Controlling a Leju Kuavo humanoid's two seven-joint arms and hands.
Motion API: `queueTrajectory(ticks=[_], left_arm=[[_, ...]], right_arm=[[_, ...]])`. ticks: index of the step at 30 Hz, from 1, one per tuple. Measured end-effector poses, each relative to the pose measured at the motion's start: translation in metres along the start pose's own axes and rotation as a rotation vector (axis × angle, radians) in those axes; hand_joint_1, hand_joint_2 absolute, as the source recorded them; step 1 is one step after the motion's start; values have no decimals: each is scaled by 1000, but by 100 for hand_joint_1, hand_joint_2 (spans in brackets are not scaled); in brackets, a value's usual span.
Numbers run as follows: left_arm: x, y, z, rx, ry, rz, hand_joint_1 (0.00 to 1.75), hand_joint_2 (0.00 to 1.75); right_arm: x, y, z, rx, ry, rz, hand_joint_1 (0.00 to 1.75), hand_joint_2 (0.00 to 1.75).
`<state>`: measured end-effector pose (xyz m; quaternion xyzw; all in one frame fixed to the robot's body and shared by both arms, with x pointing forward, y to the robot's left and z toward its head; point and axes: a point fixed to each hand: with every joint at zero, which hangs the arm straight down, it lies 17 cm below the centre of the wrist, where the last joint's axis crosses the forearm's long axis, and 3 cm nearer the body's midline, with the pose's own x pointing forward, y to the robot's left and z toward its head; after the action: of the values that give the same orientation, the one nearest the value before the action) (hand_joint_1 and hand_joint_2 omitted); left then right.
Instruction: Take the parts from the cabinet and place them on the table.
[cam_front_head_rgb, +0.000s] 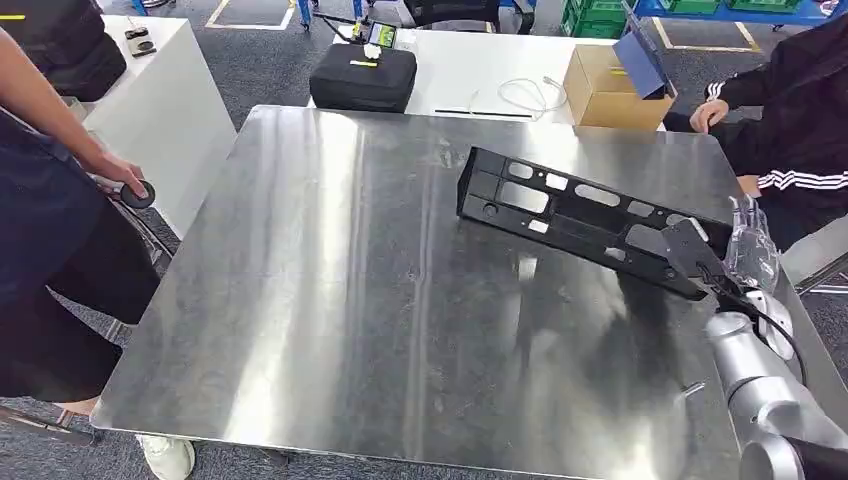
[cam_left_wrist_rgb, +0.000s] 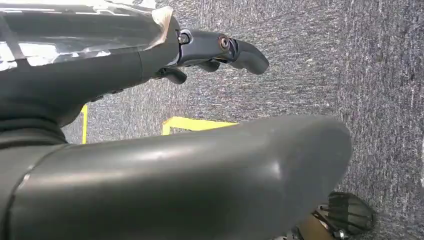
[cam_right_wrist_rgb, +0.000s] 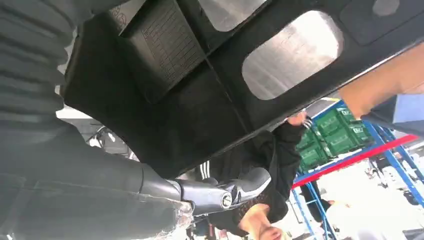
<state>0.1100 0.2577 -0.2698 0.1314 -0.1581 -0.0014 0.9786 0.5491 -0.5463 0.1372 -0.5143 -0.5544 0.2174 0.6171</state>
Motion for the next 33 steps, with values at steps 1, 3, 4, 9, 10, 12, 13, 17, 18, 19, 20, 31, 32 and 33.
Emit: queueTrajectory(ticks=[1, 3, 4, 9, 10, 12, 13, 17, 18, 19, 20, 31, 32, 33], left_arm=[[0, 0, 0, 0, 0, -2, 0, 0], [0, 0, 0, 0, -1, -4, 0, 0], [0, 0, 0, 0, -1, -4, 0, 0], [-1, 0, 0, 2, 6, -6, 0, 0], [-1, 0, 0, 2, 6, -7, 0, 0], [-2, 0, 0, 2, 6, -7, 0, 0], [-2, 0, 0, 2, 7, -8, 0, 0], [-2, 0, 0, 2, 6, -12, 0, 0], [-2, 0, 0, 1, 5, -14, 0, 0], [-2, 0, 0, 1, 5, -15, 0, 0], [-2, 0, 0, 0, 4, -17, 0, 0], [-4, -1, 0, -1, 22, -13, 0, 0], [-4, -1, 0, -1, 23, -12, 0, 0], [-4, -1, 0, -1, 25, -10, 0, 0]], right_arm=[[2, 0, 0, -2, -6, -15, 0, 0], [9, 1, 2, -6, -30, -71, 0, 0], [13, 2, 3, -7, -48, -104, 0, 0], [43, -4, 2, -36, -133, -205, 0, 0], [56, -12, 0, -55, -160, -227, 0, 0], [66, -21, -1, -78, -185, -241, 0, 0], [73, -27, -2, -92, -199, -249, 0, 0], [89, -43, -3, -130, -239, -257, 0, 0], [92, -47, -3, -136, -248, -257, 0, 0], [96, -51, -3, -146, -260, -260, 0, 0], [100, -56, -3, -158, -271, -264, 0, 0], [144, -65, 16, -38, -381, -690, 0, 0], [150, -61, 22, 6, -396, -776, 0, 0], [164, -56, 37, 91, -429, -947, 0, 0]])
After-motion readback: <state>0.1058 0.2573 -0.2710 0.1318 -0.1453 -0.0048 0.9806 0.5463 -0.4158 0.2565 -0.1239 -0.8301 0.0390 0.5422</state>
